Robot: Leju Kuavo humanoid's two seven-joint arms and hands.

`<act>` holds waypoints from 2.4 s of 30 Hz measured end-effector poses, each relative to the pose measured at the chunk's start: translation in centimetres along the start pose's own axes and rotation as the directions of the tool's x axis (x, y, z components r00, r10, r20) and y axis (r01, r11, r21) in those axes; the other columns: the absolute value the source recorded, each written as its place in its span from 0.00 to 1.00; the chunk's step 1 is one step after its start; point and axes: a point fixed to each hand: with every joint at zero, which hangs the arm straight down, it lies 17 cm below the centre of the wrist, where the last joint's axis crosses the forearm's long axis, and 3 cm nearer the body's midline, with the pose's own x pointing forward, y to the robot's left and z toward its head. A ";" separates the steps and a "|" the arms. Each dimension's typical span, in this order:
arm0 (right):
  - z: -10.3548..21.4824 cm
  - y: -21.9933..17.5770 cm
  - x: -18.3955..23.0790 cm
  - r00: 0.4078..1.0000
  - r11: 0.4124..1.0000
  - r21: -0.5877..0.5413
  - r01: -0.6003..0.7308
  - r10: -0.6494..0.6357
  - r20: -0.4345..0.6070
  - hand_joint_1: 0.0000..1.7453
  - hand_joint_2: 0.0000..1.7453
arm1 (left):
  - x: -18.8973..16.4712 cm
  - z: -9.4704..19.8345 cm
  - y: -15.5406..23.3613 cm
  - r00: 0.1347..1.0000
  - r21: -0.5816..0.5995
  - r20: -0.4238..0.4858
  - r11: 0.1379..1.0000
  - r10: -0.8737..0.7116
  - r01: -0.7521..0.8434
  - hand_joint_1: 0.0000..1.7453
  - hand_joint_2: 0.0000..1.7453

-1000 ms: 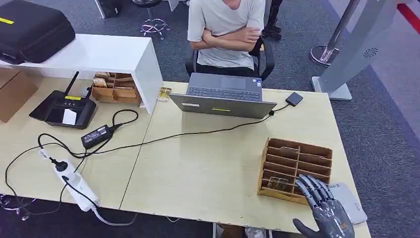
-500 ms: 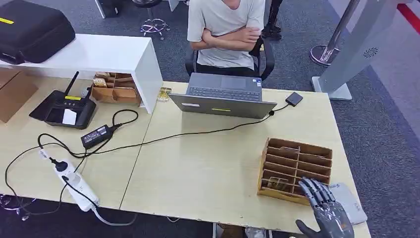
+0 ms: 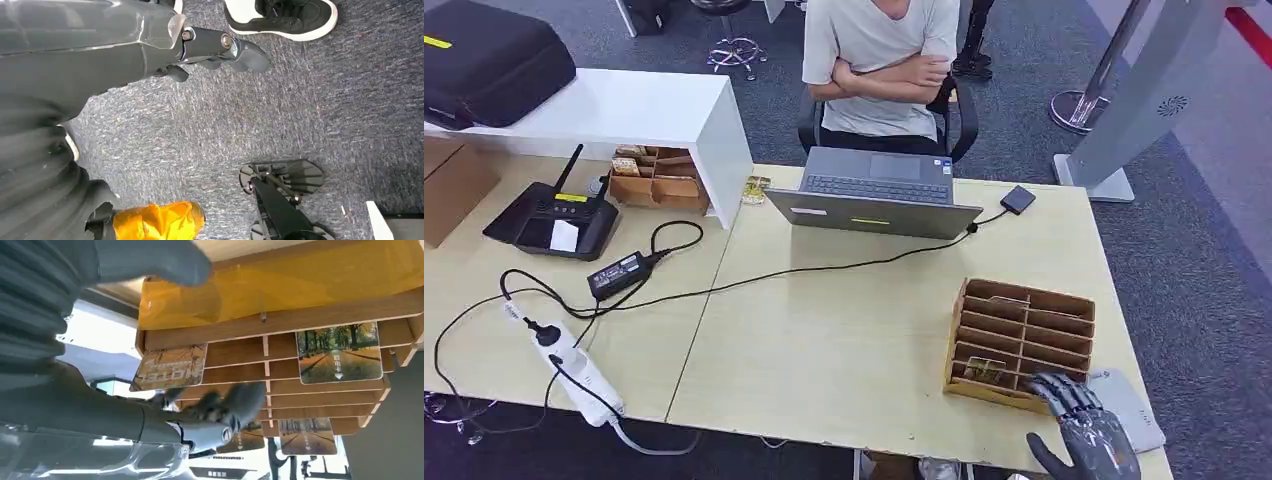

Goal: Pass the card to the sensor for recognition and then transmit it.

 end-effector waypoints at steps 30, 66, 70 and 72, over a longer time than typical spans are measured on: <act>-0.7 -0.6 0.5 1.000 1.000 -0.028 0.004 -0.004 0.020 0.00 1.00 | 0.0 0.0 0.0 1.000 0.001 -0.001 1.000 -0.002 0.002 0.00 1.00; 0.1 -8.9 -0.5 0.975 0.968 -0.151 -0.201 0.212 0.064 0.00 1.00 | -0.2 0.0 0.3 1.000 0.010 -0.005 1.000 0.024 -0.024 0.00 1.00; 0.6 -8.7 -1.6 0.972 0.968 -0.115 -0.224 0.231 0.052 0.00 1.00 | -0.2 0.0 0.3 1.000 0.010 -0.005 1.000 0.025 -0.025 0.00 1.00; 0.9 -8.8 -2.3 0.970 0.967 -0.100 -0.236 0.241 0.043 0.00 1.00 | -0.2 0.0 0.4 1.000 0.011 -0.005 1.000 0.027 -0.027 0.00 1.00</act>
